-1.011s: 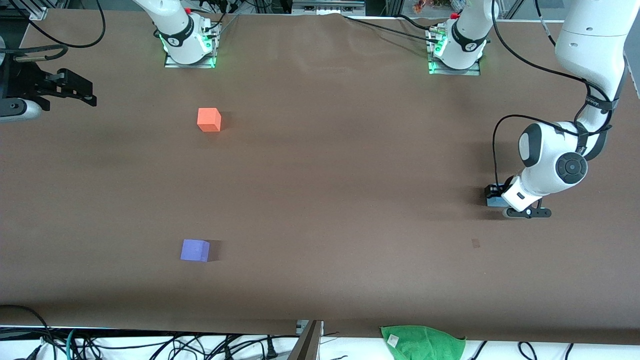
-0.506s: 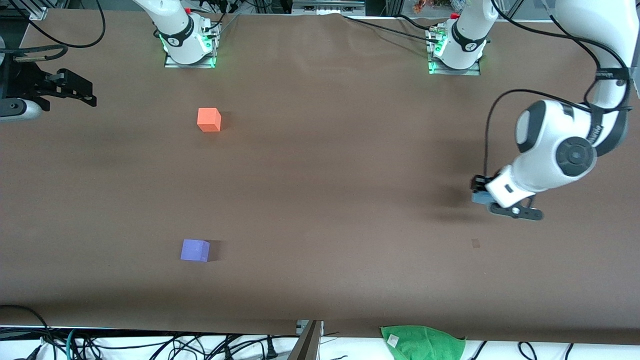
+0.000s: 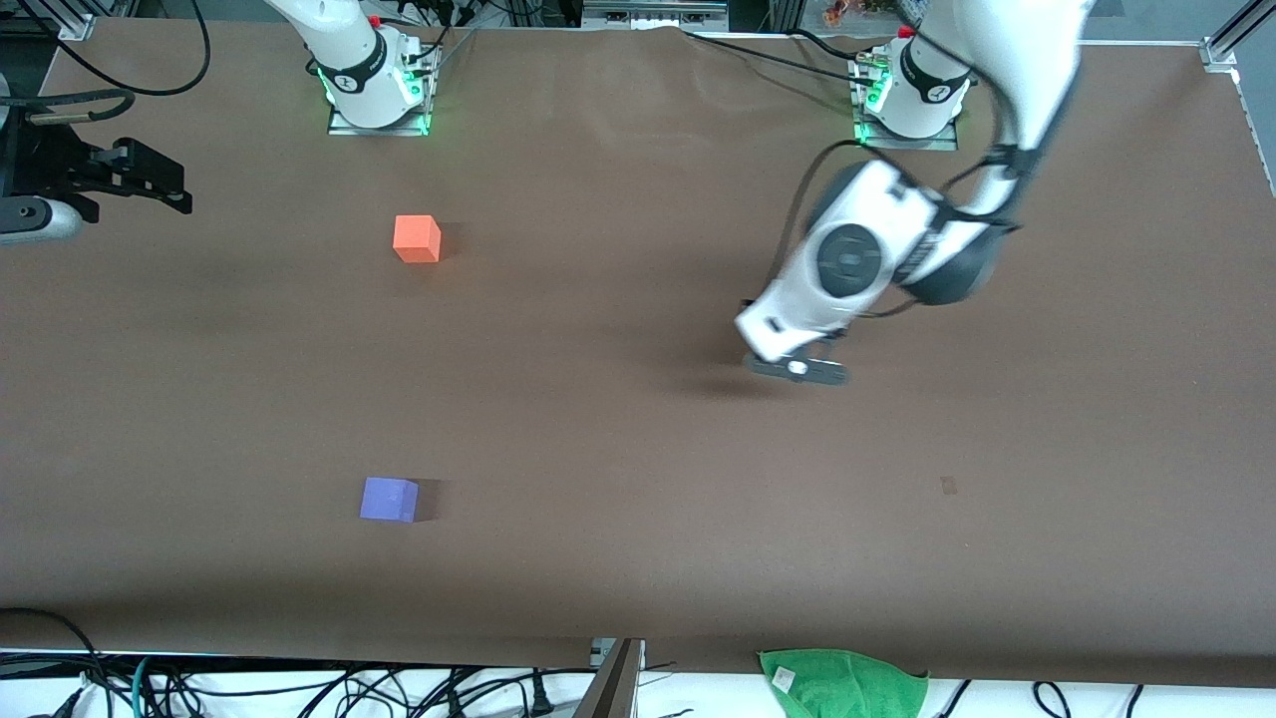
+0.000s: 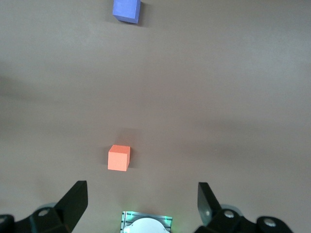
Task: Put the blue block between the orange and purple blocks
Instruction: 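Carry the cube toward the table middle and release it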
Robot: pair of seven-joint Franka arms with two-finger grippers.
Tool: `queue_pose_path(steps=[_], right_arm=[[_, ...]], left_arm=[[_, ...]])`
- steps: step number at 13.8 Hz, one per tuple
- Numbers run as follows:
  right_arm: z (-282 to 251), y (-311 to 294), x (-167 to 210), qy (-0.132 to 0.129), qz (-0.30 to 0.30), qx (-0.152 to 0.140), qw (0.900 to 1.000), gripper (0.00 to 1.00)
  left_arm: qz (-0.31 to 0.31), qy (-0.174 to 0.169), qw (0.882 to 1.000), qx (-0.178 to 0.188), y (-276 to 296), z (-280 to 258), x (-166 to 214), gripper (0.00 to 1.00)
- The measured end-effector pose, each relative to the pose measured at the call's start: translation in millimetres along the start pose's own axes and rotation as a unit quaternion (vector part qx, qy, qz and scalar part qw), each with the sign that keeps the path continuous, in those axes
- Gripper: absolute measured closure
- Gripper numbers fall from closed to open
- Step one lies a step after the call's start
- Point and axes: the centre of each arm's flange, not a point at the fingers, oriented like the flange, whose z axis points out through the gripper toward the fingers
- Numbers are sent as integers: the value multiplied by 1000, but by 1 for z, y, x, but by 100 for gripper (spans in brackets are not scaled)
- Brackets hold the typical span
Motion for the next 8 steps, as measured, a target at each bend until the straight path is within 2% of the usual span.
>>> queue_pose_path(steps=[3,6,7,8], right_arm=[[1,0,1,0,0,0,1000,0],[2,1,2,0,1,0,1000,0],[2,1,2,0,1,0,1000,0],[2,1,2,0,1,0,1000,0]], left_arm=[[-44,16,999,-28,71,58,-3,38],[-56,31,998,-19,110,127,-13,38],[-59,38,997,-15,115,135,-13,38],[-59,43,997,-13,118,133,-13,33]])
